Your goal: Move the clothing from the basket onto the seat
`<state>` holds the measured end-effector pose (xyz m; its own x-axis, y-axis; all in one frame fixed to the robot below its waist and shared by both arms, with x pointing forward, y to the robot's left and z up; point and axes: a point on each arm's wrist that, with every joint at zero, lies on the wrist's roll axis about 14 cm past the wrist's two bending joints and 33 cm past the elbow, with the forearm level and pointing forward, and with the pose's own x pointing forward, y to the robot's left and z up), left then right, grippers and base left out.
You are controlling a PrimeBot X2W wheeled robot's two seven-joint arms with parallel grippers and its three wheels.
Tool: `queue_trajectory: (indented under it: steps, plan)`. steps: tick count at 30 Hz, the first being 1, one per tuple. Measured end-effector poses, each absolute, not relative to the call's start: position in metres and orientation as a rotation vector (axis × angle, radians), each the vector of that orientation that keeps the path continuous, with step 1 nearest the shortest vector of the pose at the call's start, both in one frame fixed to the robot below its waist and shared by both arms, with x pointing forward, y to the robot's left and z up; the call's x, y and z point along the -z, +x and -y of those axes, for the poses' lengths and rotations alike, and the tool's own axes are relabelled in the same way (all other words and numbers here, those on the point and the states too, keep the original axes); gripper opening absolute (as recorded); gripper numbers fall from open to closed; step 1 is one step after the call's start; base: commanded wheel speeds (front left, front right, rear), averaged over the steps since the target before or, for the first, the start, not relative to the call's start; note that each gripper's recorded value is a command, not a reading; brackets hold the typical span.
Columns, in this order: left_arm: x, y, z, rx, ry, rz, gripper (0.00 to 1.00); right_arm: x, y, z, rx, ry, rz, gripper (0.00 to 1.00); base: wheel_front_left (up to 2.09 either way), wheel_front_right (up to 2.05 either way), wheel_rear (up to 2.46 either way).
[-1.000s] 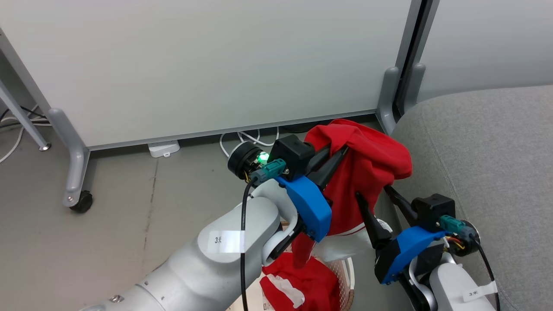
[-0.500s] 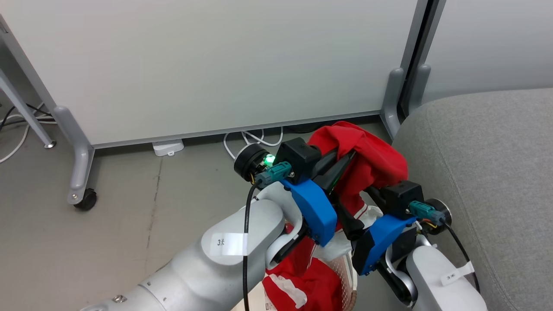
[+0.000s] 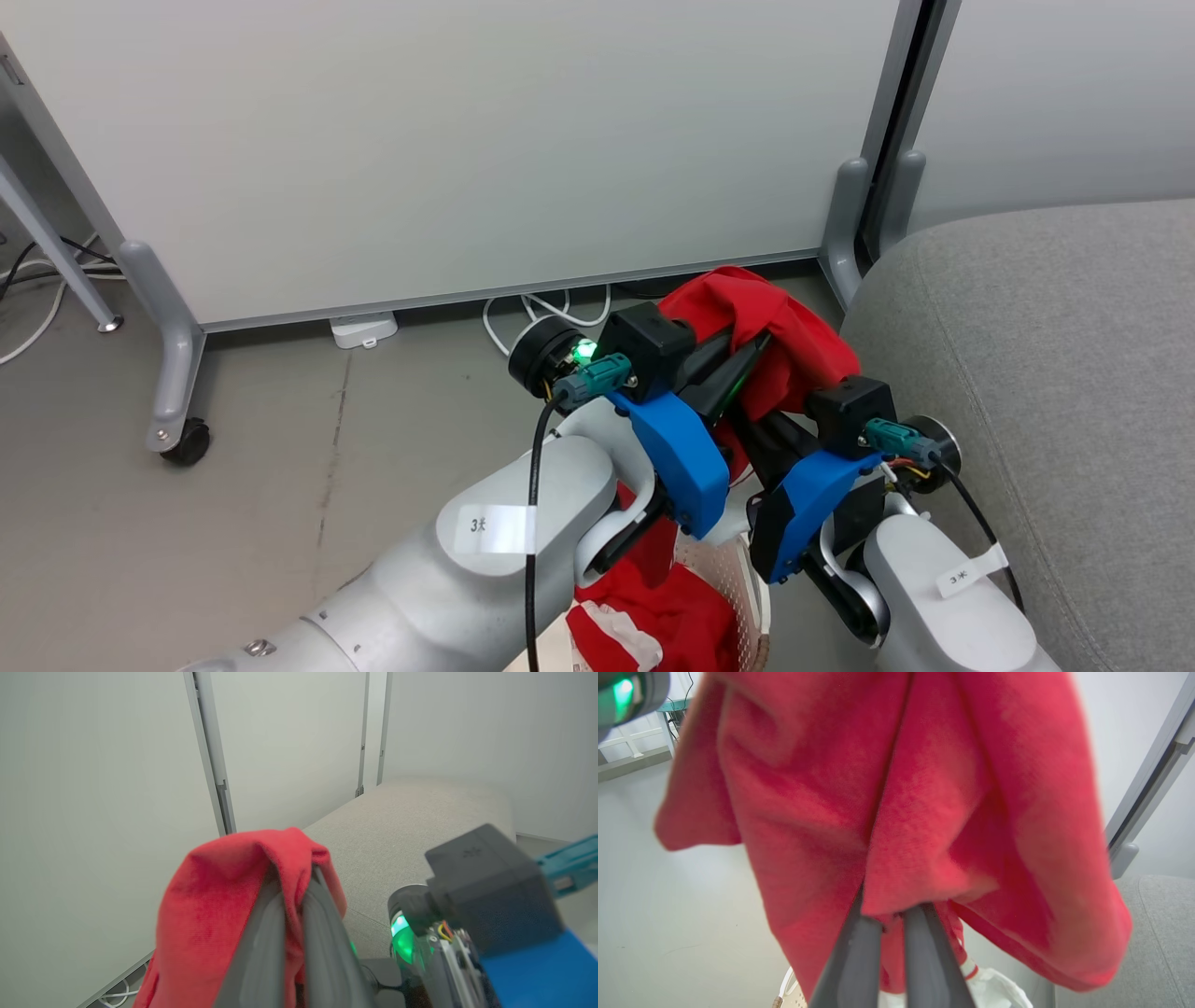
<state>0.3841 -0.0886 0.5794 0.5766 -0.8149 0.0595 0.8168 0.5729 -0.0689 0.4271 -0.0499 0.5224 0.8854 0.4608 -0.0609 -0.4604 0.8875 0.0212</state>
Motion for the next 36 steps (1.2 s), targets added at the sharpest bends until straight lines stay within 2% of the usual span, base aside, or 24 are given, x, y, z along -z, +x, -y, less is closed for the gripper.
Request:
queue_trajectory:
  steps: [36]
  plan:
    - [-0.568, 0.393, 0.083, 0.925, -0.078, -0.006, 0.00, -0.518, 0.426, 0.065, -0.439, 0.011, -0.083, 0.00, 0.00, 0.00, 0.00]
